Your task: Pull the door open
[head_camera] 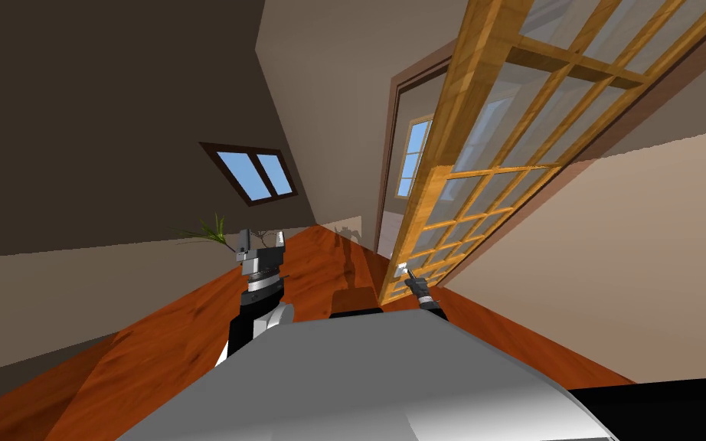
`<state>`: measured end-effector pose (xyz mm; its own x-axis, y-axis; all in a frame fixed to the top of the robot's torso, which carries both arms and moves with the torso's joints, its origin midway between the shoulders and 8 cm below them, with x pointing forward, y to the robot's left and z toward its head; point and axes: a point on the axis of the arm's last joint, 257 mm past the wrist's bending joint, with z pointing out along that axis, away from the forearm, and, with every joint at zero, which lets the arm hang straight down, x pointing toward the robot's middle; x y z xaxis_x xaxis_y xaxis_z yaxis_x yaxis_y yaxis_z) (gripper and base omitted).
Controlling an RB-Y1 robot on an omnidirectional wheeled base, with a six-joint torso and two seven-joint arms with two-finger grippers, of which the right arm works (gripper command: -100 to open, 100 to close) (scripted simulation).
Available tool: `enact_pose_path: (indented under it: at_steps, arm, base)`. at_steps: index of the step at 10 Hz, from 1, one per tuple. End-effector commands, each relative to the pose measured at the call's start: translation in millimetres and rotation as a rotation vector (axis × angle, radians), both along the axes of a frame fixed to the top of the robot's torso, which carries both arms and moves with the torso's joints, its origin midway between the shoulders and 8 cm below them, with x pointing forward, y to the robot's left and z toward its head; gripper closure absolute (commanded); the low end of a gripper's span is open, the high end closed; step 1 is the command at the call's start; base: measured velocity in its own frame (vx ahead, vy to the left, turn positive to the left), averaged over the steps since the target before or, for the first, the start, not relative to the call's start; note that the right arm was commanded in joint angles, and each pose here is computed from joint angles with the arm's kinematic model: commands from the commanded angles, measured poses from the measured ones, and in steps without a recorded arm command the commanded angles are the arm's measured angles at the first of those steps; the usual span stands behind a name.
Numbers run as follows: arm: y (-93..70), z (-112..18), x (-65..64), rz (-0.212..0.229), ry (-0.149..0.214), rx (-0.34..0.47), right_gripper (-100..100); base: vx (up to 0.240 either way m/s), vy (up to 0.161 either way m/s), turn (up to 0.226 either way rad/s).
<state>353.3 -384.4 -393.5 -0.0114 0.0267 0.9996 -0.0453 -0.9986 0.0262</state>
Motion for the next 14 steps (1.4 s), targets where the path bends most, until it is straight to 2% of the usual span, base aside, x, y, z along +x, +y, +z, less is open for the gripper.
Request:
enact_pose_path:
  at_steps: [1,6,7,8,9,10,11,14]
  arm:
    - [22.3,-5.7,-4.6,0.038,0.010,0.021,-100]
    - [29.4,-6.5,-9.3,0.067,0.012,0.026,-100]
    - [8.5,1.0,-5.4,0.039,0.000,0.007,-100]
    - [-0.3,-3.3,-7.4,0.001,0.002,0.014,-100]
    - [-2.6,-5.7,-8.5,-0.015,0.003,0.020,-100]
    - [-11.4,-2.8,-8.6,-0.019,0.003,0.006,-100]
    - [-11.4,-2.8,-8.6,-0.019,0.003,0.006,100]
    - [-11.4,-2.8,-8.6,-0.019,0.003,0.006,100]
  base:
    - [-0.093,-0.047,0.029]
    - [-0.069,-0.037,0.026]
    - [-0.009,-0.028,-0.021]
    - [0.020,-0.010,0.147]
    - [0.051,0.021,0.188]
    - [0.030,-0.007,0.005]
    - [-0.002,-0.015,-0.019]
    - [-0.007,0.005,0.003]
